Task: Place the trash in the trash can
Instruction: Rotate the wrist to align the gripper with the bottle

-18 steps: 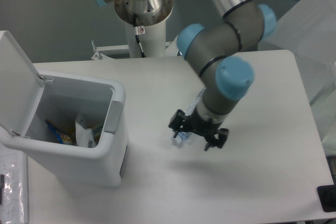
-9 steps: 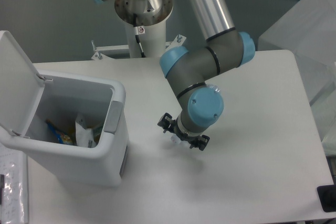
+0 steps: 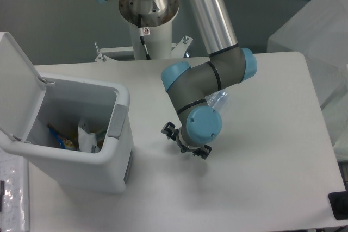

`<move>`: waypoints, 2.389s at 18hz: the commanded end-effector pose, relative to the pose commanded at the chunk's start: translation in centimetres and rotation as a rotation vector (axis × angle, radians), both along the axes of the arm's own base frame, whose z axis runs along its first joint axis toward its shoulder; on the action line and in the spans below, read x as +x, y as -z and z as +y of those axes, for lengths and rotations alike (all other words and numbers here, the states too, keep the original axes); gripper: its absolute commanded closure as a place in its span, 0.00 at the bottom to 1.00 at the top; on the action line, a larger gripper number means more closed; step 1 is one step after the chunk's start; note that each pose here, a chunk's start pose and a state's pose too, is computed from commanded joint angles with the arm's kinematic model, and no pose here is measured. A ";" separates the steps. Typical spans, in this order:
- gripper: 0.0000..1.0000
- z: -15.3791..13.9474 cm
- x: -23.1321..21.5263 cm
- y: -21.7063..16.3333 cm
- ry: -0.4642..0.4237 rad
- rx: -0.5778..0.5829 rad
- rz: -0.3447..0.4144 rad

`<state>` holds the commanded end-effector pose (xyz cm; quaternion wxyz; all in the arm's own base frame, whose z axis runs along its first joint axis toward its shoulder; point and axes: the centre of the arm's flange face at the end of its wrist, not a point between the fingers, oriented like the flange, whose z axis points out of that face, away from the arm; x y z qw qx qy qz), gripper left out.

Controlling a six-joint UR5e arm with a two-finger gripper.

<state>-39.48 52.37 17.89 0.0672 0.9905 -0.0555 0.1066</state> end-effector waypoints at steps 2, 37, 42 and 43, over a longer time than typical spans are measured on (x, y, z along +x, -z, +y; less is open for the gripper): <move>0.00 0.2 -0.2 0.1 -0.001 -0.001 0.001; 0.35 0.0 0.9 -0.8 0.027 -0.046 0.006; 0.67 0.0 0.8 -0.9 0.025 -0.047 0.010; 0.71 0.0 0.7 -1.1 0.023 -0.043 0.013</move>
